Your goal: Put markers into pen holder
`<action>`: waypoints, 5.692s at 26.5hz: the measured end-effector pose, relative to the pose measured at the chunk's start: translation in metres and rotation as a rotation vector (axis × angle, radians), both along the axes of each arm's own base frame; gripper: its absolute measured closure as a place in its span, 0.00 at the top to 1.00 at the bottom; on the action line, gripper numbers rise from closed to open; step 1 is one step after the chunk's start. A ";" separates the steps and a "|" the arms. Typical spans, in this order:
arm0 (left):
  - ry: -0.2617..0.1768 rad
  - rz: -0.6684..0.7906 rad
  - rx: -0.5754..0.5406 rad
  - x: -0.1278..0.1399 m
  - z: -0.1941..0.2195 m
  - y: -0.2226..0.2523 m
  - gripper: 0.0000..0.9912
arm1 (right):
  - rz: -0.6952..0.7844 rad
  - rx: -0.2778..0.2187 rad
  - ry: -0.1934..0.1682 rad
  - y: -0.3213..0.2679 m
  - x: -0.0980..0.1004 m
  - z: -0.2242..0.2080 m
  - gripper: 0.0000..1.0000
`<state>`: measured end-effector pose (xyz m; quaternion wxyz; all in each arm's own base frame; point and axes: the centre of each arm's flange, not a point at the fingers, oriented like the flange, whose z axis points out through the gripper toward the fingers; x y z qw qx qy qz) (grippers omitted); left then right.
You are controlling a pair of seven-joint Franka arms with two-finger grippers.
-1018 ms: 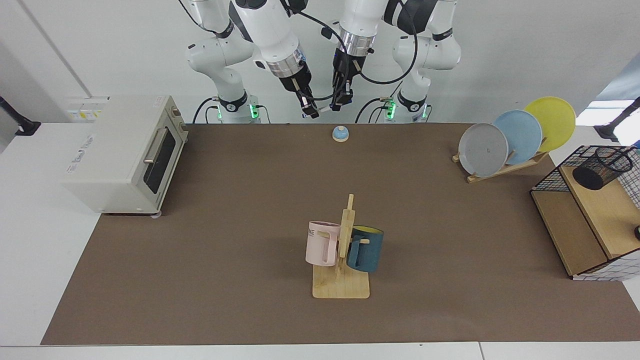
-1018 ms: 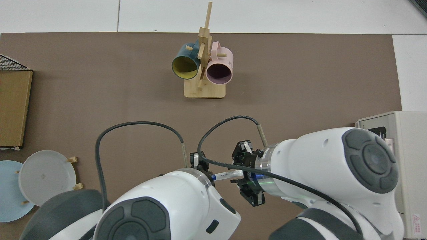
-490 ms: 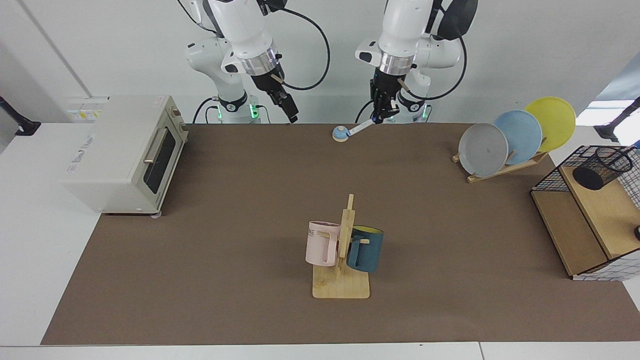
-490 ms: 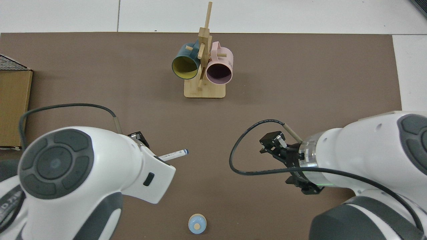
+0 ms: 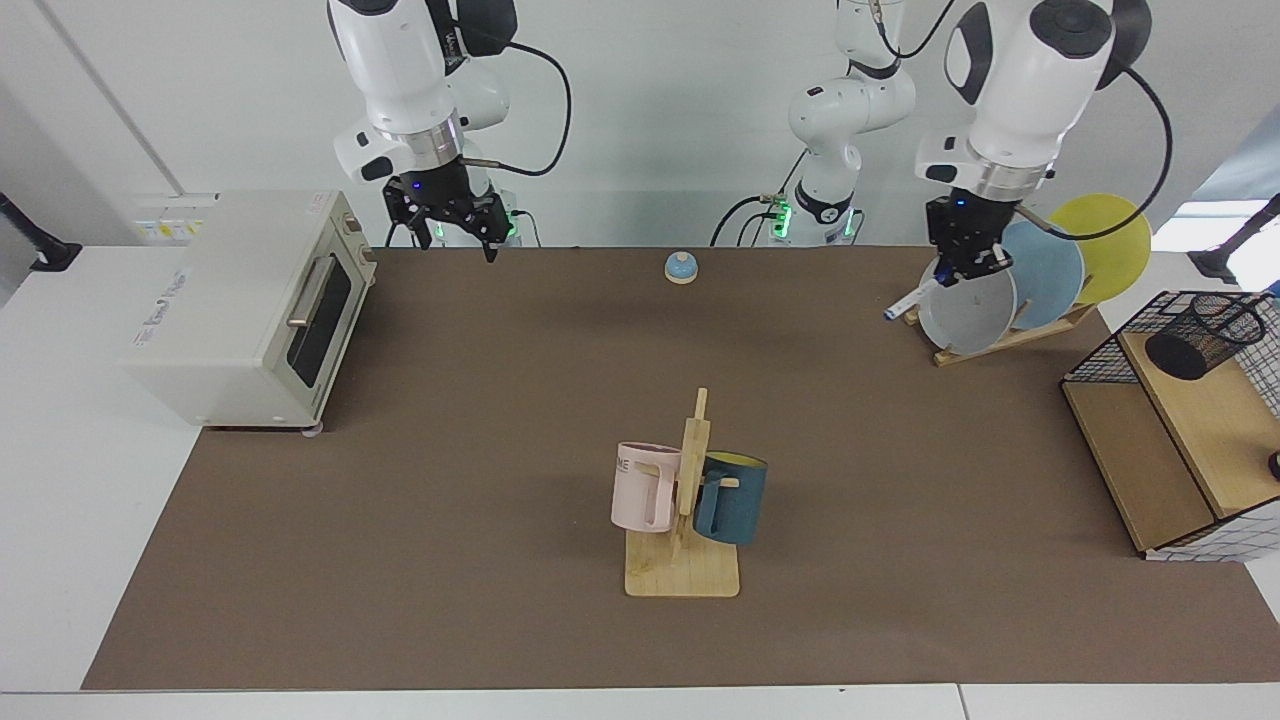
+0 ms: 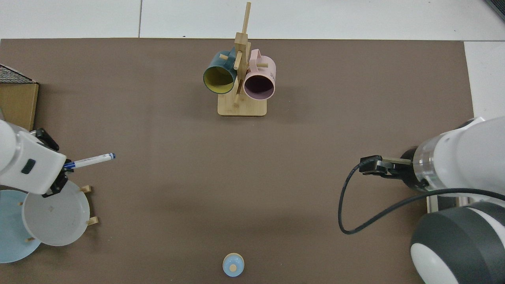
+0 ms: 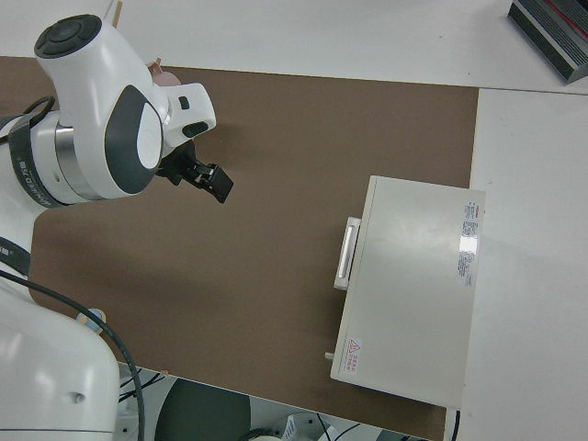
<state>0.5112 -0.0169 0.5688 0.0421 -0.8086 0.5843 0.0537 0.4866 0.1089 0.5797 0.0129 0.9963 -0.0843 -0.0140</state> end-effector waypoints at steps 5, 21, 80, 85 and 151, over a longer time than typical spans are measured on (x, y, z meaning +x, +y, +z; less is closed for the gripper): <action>0.018 -0.075 0.072 0.006 0.007 0.073 0.16 | 0.171 -0.013 -0.004 -0.022 0.005 0.003 1.00; 0.058 -0.226 0.399 0.048 0.065 0.205 0.16 | 0.071 -0.008 -0.078 -0.088 0.048 0.027 1.00; 0.105 -0.326 0.583 0.064 -0.011 0.287 0.16 | 0.036 -0.008 -0.086 -0.106 0.057 0.030 1.00; 0.105 -0.311 0.570 0.062 -0.028 0.293 0.16 | 0.036 -0.008 -0.086 -0.106 0.057 0.030 1.00; -0.088 0.800 -0.002 0.086 -0.038 -0.028 1.00 | 0.034 -0.008 -0.086 -0.107 0.057 0.030 1.00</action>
